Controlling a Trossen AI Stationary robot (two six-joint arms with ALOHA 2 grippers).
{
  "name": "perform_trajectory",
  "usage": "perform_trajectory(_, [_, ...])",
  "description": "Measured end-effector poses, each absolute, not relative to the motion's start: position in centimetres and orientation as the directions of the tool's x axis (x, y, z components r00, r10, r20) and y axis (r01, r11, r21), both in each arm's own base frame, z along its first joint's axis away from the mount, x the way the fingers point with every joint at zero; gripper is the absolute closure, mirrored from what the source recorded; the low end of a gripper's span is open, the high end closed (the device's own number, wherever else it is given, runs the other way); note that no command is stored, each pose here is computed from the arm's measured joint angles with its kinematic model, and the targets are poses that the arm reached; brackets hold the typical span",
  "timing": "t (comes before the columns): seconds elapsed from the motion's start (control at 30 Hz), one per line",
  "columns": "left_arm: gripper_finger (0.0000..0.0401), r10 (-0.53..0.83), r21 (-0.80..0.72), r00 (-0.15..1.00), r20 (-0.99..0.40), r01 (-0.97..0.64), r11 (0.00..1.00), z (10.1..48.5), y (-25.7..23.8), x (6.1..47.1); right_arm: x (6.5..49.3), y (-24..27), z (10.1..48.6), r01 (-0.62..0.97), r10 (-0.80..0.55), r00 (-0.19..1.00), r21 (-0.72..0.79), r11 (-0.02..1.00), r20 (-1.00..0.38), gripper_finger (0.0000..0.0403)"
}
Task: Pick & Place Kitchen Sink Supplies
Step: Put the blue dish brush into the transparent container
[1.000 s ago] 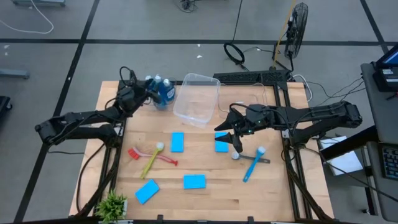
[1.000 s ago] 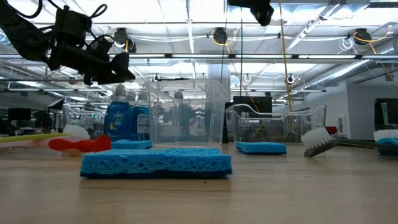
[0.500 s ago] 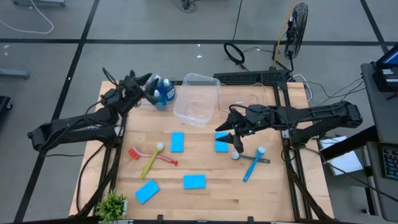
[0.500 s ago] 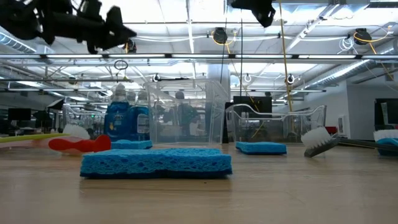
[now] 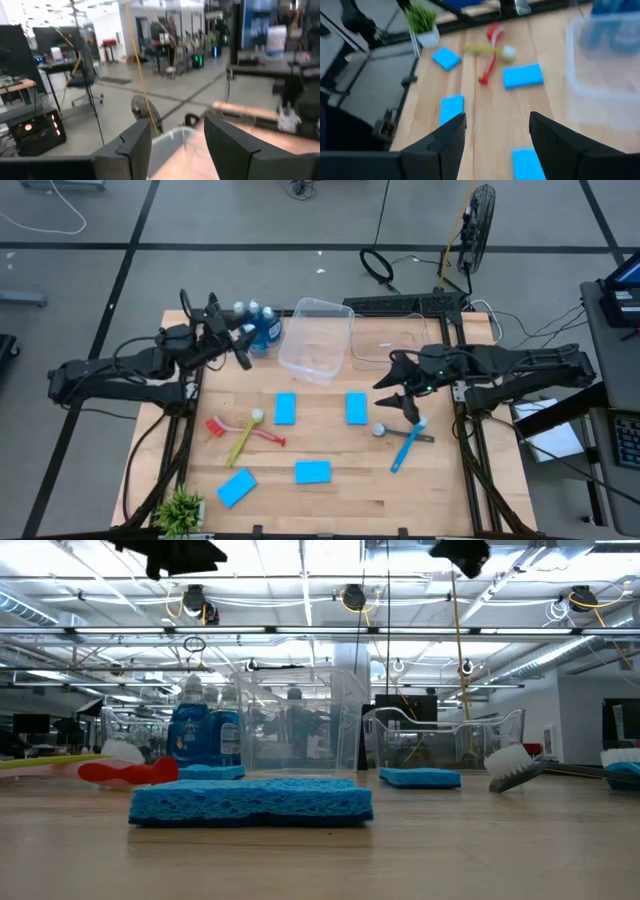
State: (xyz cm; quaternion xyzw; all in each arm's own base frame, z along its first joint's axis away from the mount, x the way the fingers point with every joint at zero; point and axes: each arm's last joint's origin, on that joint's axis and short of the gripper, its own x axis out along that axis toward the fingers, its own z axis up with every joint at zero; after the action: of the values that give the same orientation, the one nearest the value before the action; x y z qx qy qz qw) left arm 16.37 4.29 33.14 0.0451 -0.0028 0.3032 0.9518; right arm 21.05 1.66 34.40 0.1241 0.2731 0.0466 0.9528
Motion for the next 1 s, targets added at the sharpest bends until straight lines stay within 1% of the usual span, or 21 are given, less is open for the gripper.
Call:
perform_trajectory(0.07, [0.0233,0.563,0.090,0.827,-0.007,-0.560,0.824,33.6,3.6,16.3,20.2,1.6,34.3,-0.010,0.157,0.827,0.264,0.964,-0.540,0.0195])
perform_trajectory(0.2, [0.0249,0.521,0.052,0.849,-0.085,-0.519,0.853,33.8,2.4,16.2,18.8,1.5,34.1,0.027,0.154,0.787,0.283,0.959,-0.597,0.0195])
perform_trajectory(0.33, [0.0263,0.491,0.007,0.859,-0.144,-0.496,0.868,33.7,1.2,16.1,17.8,1.5,34.1,0.035,0.152,0.768,0.279,0.960,-0.622,0.0195])
perform_trajectory(0.43, [0.0272,0.472,-0.032,0.861,-0.188,-0.486,0.874,33.1,0.4,16.0,17.1,1.4,33.9,0.025,0.150,0.779,0.269,0.963,-0.609,0.0195])
perform_trajectory(0.57, [0.0277,0.452,-0.083,0.856,-0.249,-0.484,0.871,32.4,-0.6,15.9,16.2,1.3,32.5,0.046,0.126,0.799,0.268,0.962,-0.588,0.0195])
perform_trajectory(0.7, [0.0279,0.432,-0.126,0.838,-0.334,-0.494,0.861,31.4,-1.1,15.6,15.2,1.2,30.7,0.056,0.131,0.831,0.316,0.947,-0.541,0.0195])
perform_trajectory(0.83, [0.0279,0.425,-0.197,0.797,-0.429,-0.542,0.817,30.3,-1.3,15.0,14.4,1.2,28.6,0.062,0.137,0.857,0.363,0.930,-0.496,0.0195])
perform_trajectory(1.0, [0.0279,0.455,-0.225,0.782,-0.425,-0.579,0.784,28.6,-1.7,15.2,13.7,1.2,26.1,0.071,0.141,0.878,0.415,0.907,-0.458,0.0195])
